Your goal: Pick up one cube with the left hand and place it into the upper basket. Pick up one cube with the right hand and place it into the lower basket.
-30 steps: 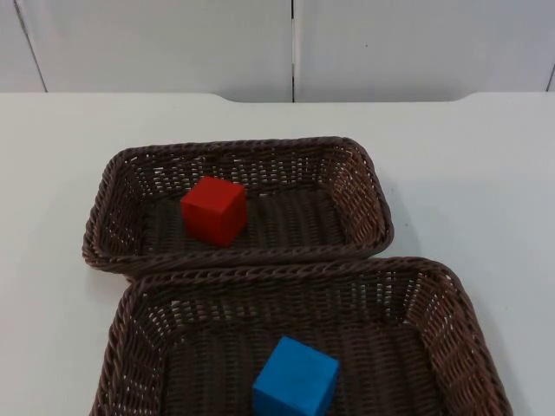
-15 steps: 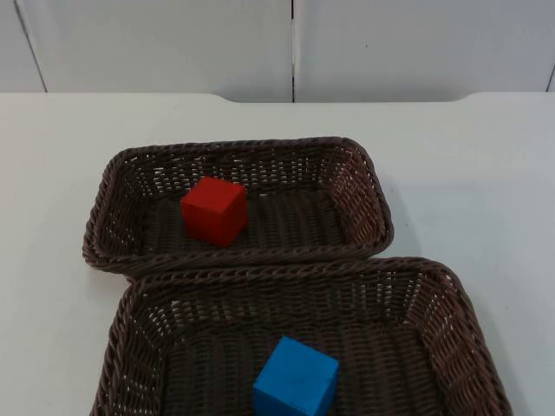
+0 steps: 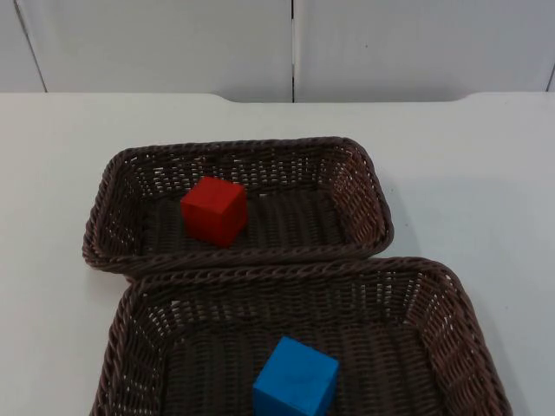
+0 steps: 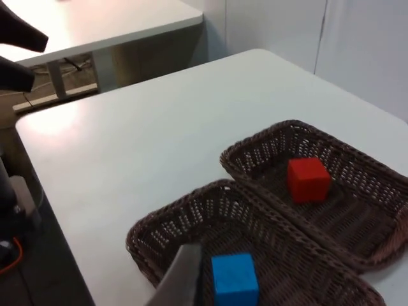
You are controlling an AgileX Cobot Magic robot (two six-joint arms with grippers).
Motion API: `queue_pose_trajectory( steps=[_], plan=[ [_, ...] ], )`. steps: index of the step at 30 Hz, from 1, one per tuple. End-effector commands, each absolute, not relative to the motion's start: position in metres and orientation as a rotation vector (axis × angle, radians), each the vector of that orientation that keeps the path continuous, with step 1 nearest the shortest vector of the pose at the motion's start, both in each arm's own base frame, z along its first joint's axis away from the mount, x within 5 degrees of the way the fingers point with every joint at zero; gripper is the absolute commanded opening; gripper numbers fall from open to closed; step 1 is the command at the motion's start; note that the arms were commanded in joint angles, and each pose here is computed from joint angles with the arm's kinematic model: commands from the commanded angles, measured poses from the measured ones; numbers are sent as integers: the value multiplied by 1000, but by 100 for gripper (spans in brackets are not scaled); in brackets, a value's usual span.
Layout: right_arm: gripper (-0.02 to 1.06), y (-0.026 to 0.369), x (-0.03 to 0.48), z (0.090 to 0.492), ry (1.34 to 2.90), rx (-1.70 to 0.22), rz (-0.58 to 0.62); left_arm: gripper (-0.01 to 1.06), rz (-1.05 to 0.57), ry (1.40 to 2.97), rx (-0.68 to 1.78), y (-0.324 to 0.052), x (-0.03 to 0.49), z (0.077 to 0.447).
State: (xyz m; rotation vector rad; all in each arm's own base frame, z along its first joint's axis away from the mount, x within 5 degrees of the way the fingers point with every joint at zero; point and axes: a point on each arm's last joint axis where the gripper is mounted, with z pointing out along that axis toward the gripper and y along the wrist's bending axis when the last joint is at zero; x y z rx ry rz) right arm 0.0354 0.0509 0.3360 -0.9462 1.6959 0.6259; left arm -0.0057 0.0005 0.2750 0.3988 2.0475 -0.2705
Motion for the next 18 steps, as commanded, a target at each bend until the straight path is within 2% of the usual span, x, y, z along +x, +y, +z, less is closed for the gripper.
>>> queue_pose_trajectory(
  steps=[1,10,18],
  plan=[
    [88,46,33,333,1706,-950,605,98,-287,2038,401,-1,-5,274],
    [88,13,25,322,1820,-852,516,98,-287,2038,401,-1,-5,274],
    [88,-1,14,301,1861,-853,531,98,-287,2038,401,-1,-5,274]
  ],
)
